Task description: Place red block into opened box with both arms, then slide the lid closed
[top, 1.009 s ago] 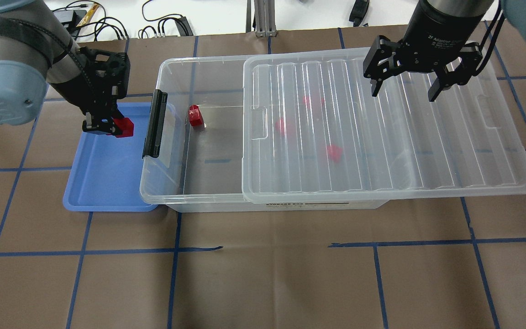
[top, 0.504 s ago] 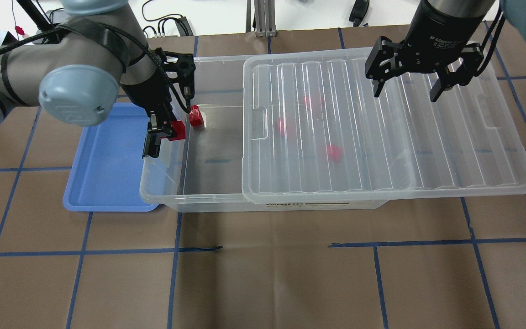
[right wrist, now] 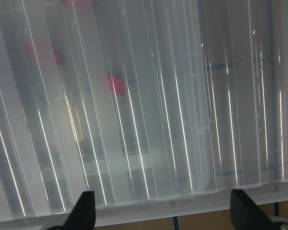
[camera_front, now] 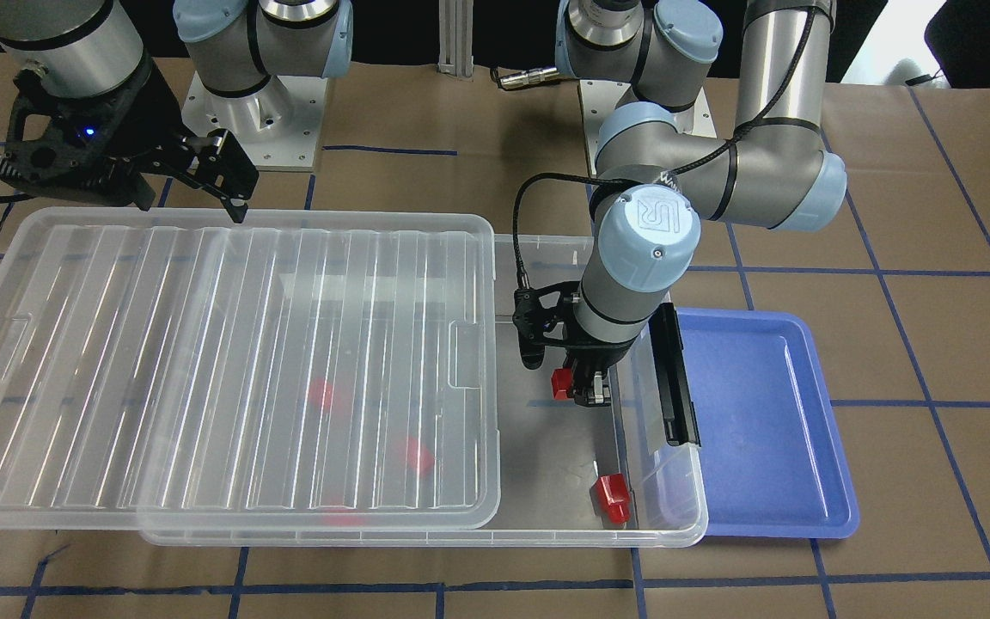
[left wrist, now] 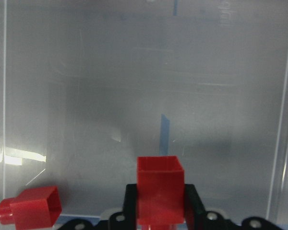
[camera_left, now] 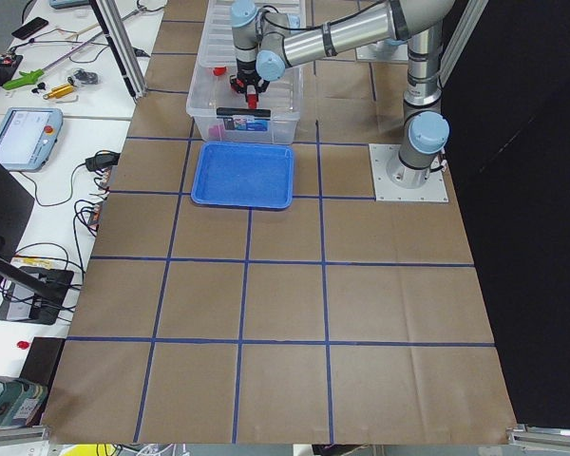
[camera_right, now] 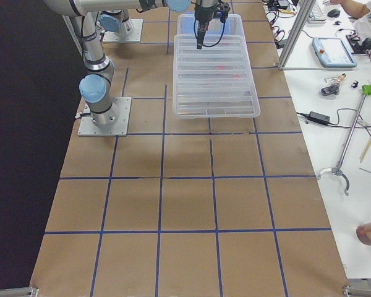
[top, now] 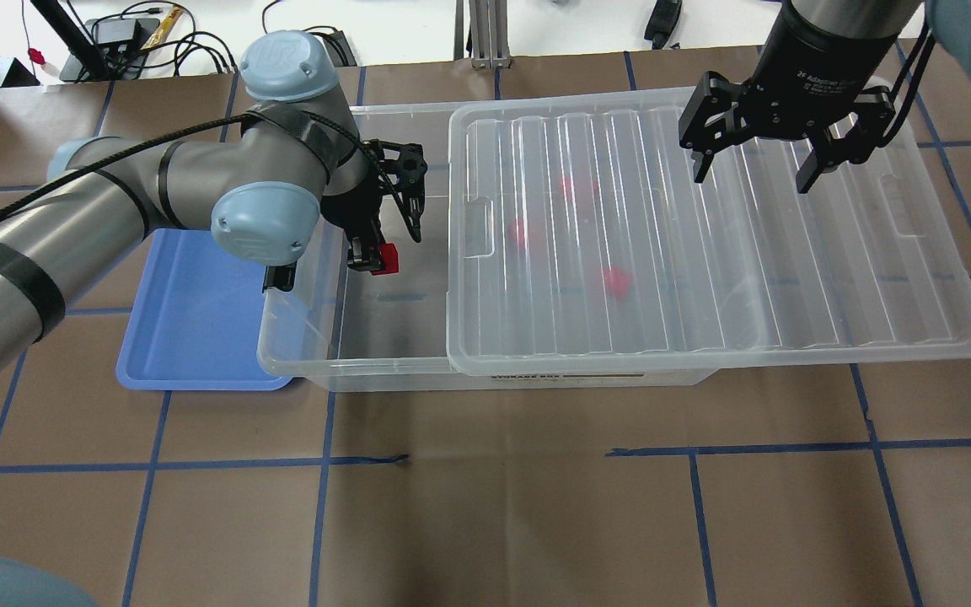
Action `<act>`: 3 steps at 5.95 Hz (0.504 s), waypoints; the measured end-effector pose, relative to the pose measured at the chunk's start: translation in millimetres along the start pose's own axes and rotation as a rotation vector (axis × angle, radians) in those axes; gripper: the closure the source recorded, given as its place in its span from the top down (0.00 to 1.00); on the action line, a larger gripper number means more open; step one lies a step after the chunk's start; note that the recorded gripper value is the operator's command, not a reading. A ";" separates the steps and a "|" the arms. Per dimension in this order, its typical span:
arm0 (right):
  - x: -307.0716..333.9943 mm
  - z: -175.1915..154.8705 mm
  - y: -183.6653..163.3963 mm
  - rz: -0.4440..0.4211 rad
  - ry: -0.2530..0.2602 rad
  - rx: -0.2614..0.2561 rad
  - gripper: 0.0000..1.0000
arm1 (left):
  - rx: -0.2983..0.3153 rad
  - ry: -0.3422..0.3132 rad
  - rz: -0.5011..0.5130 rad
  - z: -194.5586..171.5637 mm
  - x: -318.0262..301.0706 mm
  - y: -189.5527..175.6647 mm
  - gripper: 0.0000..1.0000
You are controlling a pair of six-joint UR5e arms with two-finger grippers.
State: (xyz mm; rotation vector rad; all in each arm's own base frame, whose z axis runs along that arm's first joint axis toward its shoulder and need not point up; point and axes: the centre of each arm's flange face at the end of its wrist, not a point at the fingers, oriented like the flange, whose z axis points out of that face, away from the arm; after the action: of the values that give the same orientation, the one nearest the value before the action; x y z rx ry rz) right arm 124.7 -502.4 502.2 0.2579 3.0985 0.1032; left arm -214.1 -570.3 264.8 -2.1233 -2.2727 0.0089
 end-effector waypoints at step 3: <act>16.1 0.9 -3.3 0.031 0.002 -0.006 1.00 | 0.005 -0.002 0.005 62.8 -3.8 0.3 0.95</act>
State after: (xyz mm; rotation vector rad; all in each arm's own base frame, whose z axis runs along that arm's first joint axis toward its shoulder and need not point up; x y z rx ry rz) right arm 108.3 -502.9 500.6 0.3062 3.0963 0.1138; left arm -215.2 -573.0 202.0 -2.1280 -2.2660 0.0171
